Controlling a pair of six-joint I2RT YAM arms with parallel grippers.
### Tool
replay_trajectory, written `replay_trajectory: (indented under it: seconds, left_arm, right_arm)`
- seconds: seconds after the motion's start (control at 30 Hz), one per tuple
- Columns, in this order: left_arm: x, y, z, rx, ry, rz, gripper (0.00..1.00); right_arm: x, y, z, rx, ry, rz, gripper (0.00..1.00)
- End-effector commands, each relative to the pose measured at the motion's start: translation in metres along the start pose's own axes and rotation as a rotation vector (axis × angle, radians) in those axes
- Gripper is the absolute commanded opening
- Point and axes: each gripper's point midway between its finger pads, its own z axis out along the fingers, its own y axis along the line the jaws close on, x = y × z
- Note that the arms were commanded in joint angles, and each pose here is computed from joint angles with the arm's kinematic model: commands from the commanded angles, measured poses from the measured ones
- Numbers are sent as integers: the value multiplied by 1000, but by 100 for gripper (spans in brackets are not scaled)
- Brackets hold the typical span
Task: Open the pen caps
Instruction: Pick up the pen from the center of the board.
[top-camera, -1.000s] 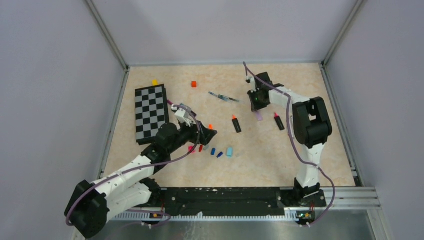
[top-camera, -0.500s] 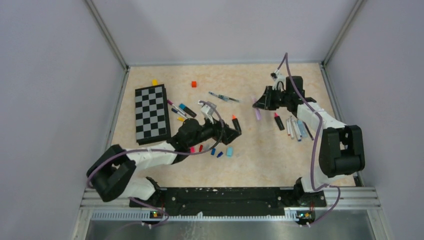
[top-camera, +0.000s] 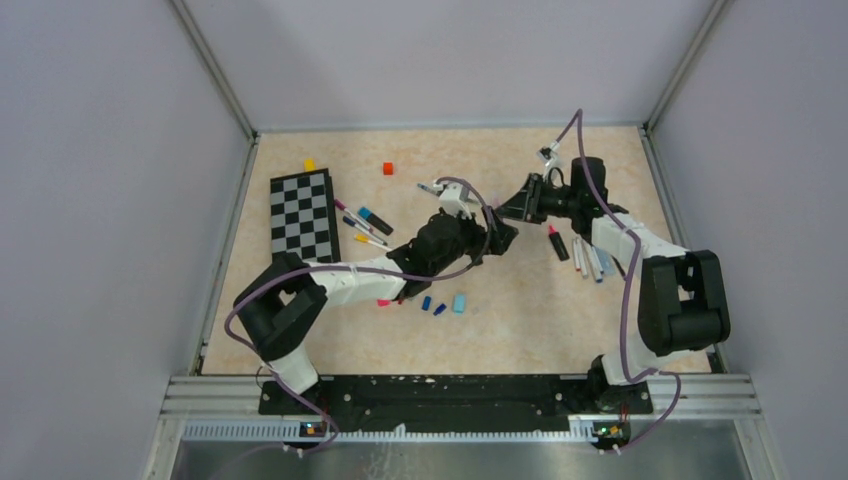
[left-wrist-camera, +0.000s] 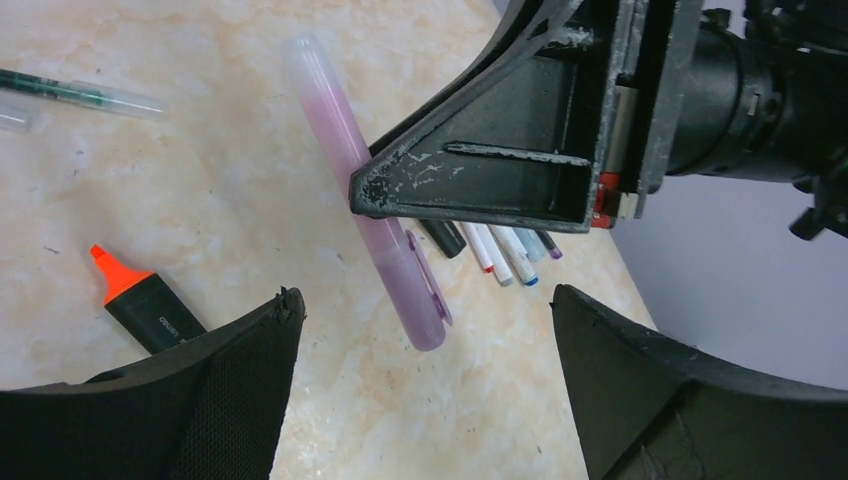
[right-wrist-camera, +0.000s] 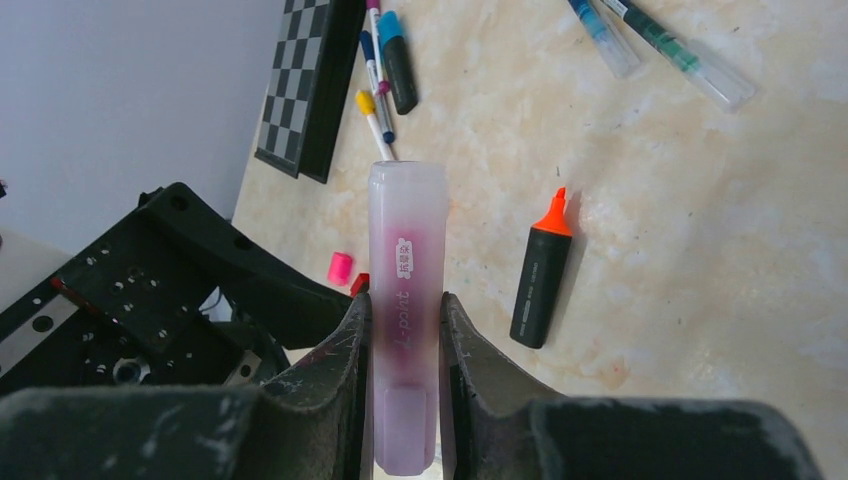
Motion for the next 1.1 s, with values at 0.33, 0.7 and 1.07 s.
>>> replay_trajectory:
  seconds: [0.33, 0.7, 1.07]
  left_arm:
    - [1, 15, 31, -210, 13, 27, 72]
    - [6, 15, 31, -188, 57, 72, 2]
    - [-3, 13, -31, 107, 127, 156, 0]
  right_arm:
    - [-4, 20, 4, -72, -6, -30, 0]
    - [-1, 24, 6, -90, 14, -73, 0]
    - [17, 70, -30, -413, 146, -444, 54]
